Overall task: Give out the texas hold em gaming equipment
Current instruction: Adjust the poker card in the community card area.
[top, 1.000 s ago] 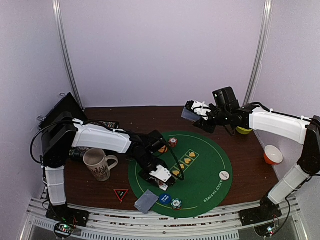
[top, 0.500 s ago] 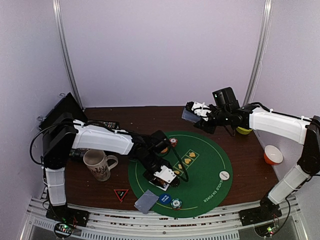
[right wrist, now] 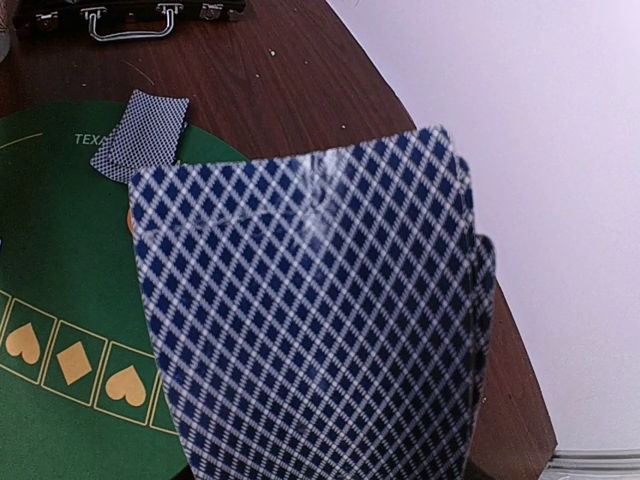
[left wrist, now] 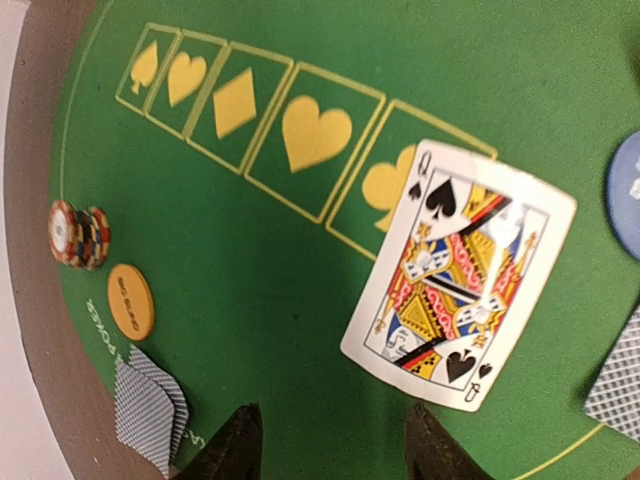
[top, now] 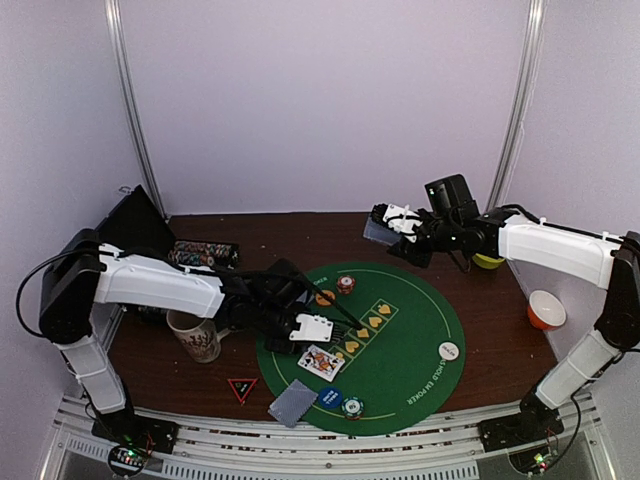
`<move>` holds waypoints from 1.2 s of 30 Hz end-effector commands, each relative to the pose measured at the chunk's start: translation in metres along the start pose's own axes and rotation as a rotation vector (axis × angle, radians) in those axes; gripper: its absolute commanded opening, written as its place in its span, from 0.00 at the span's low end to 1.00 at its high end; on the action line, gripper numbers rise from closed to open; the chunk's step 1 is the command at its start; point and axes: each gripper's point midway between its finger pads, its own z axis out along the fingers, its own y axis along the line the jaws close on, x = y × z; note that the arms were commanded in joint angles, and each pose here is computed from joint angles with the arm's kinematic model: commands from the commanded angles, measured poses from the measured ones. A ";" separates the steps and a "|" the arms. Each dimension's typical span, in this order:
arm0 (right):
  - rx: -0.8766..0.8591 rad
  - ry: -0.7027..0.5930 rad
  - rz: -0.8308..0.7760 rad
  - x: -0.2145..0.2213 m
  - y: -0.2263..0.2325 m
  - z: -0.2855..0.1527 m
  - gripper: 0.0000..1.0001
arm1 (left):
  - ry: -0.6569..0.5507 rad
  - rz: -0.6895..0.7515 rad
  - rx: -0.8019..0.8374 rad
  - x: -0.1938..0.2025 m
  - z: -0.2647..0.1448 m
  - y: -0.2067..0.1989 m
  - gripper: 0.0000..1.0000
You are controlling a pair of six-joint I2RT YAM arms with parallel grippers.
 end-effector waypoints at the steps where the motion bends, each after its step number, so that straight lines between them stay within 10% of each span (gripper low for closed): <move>1: 0.033 -0.028 0.002 -0.007 -0.009 -0.013 0.47 | 0.114 -0.079 -0.092 0.026 0.023 0.013 0.50; 36: 0.046 -0.027 -0.010 -0.007 -0.011 -0.019 0.47 | -0.061 -0.082 -0.045 -0.014 0.044 0.010 0.49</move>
